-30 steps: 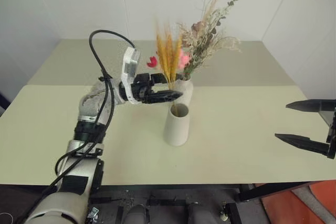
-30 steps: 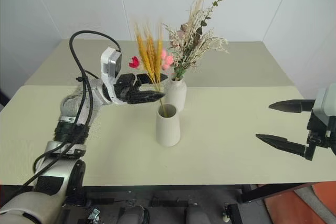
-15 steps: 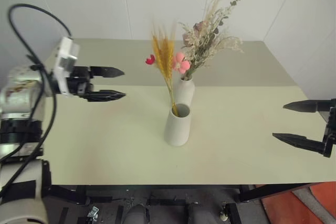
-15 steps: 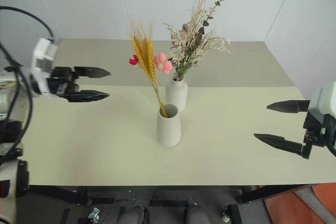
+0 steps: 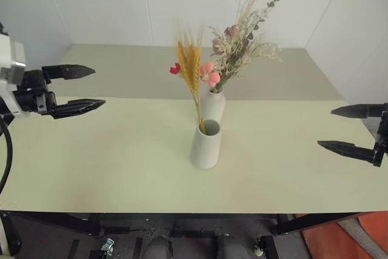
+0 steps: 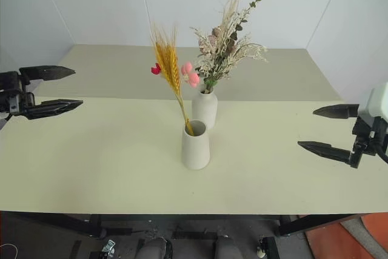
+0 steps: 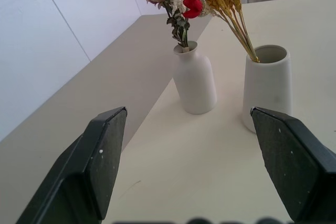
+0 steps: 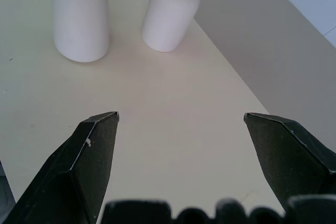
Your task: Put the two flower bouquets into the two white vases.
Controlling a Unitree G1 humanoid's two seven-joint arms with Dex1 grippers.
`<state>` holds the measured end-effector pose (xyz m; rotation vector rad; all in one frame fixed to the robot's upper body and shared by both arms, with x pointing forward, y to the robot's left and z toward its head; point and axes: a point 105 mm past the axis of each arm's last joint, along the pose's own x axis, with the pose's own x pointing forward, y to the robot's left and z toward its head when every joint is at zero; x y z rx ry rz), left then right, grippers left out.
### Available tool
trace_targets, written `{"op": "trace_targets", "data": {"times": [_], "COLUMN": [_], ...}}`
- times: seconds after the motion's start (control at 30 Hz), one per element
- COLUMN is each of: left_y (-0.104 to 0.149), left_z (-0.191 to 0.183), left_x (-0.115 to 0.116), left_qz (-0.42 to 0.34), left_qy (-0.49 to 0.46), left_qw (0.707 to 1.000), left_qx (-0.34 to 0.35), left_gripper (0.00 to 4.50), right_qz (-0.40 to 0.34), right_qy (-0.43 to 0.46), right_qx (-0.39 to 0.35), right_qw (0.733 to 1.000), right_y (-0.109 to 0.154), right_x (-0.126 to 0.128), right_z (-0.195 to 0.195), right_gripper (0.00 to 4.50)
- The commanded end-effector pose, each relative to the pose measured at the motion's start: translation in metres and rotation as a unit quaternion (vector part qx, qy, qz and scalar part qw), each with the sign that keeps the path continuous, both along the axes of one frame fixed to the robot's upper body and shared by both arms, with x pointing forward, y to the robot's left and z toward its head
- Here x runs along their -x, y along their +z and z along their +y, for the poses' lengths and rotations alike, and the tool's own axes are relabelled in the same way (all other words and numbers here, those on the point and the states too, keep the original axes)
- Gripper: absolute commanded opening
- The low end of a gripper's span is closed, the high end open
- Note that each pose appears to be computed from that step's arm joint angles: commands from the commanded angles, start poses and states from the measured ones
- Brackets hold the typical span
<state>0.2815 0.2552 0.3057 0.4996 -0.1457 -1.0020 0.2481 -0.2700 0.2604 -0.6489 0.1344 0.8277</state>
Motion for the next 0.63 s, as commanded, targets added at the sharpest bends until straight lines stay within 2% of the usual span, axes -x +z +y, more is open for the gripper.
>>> {"op": "trace_targets", "data": {"times": [0.03, 0.2, 0.63], "left_y": [0.014, 0.022, 0.02], "left_z": [-0.001, -0.002, -0.001], "left_x": [0.009, 0.011, 0.003], "left_qz": [-0.03, -0.044, -0.047], "left_qy": [0.006, -0.002, 0.007], "left_qw": [1.0, 0.998, 0.999], "left_qx": [-0.002, 0.037, 0.013], "left_gripper": [4.1, 4.1, 4.1], "right_qz": [-0.025, -0.021, -0.026], "right_qy": [0.004, 0.005, 0.006], "right_qx": [0.017, 0.024, 0.024], "right_qw": [1.0, 0.999, 0.999], "right_y": [0.011, 0.009, 0.009], "right_x": [-0.002, -0.002, 0.001], "right_z": [0.003, 0.003, 0.005], "right_gripper": [4.5, 4.5, 4.5]}}
